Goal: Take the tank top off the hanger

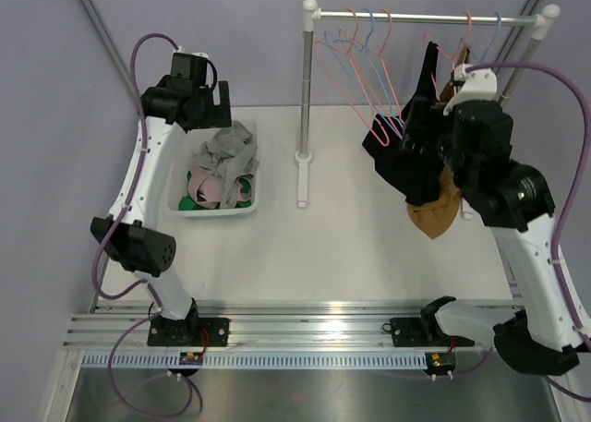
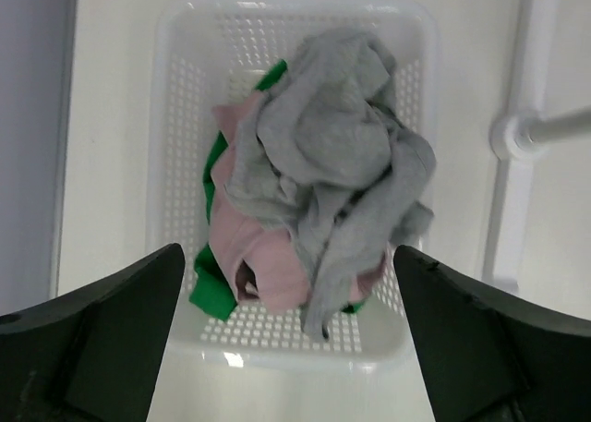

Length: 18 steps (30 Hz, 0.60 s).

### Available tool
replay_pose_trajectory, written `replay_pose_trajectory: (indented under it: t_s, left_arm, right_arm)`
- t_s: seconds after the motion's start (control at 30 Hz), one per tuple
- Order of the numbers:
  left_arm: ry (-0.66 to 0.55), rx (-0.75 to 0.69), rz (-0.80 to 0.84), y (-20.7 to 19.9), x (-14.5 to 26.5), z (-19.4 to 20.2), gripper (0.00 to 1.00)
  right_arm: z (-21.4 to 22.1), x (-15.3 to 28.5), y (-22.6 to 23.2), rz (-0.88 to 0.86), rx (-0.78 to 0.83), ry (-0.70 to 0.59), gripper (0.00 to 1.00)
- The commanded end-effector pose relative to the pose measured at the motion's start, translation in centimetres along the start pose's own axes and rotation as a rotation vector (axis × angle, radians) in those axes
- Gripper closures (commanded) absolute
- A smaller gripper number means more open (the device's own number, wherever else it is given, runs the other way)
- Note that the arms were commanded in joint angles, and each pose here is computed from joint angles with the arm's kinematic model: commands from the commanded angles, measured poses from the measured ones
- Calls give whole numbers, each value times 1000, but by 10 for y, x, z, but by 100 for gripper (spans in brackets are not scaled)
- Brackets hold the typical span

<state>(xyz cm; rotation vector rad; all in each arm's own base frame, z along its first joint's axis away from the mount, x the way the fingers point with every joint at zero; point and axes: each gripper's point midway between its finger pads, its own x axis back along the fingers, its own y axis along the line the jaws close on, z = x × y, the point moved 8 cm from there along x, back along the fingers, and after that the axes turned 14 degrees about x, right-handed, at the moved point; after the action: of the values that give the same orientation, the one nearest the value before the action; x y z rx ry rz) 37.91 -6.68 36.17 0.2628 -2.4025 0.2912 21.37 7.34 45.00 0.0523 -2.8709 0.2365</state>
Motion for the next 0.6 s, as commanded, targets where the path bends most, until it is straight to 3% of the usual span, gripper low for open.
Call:
replay_pose_trajectory:
  t_s: [0.0,0.1,0.13,0.17,0.23,0.27,0.33,0.53,0.57]
  left_arm:
    - [-62,43,256,5,95,16,1]
    - [-111,14,349,15,136,62,1]
    - [-57,-32,359,19,129,93,1]
    - [-113,-31,406,32,150,104,1]
    - [-86,-58,395,47,137,144,1]
    - [-144,-34,412,62,147,156,1]
    - [-186,-20,438,69,143,171,1]
    - [-212,26,512,78,137,201,1]
    - [-215,31,500,79,137,200,1]
  right_arm:
    - [-29,-16,-21,98,16,-6,3]
    - [-42,-43,-45,146,8,13,6]
    - [-44,-49,-47,168,31,16,6]
    - [-51,-50,-51,194,38,1,6]
    - [-54,-67,-51,199,63,13,10]
    - [-60,-68,-55,216,59,-1,13]
    - [-60,-83,-68,253,84,21,24]
    - [-47,-126,-88,199,110,81,31]
    - [-45,-130,-83,122,109,76,36]
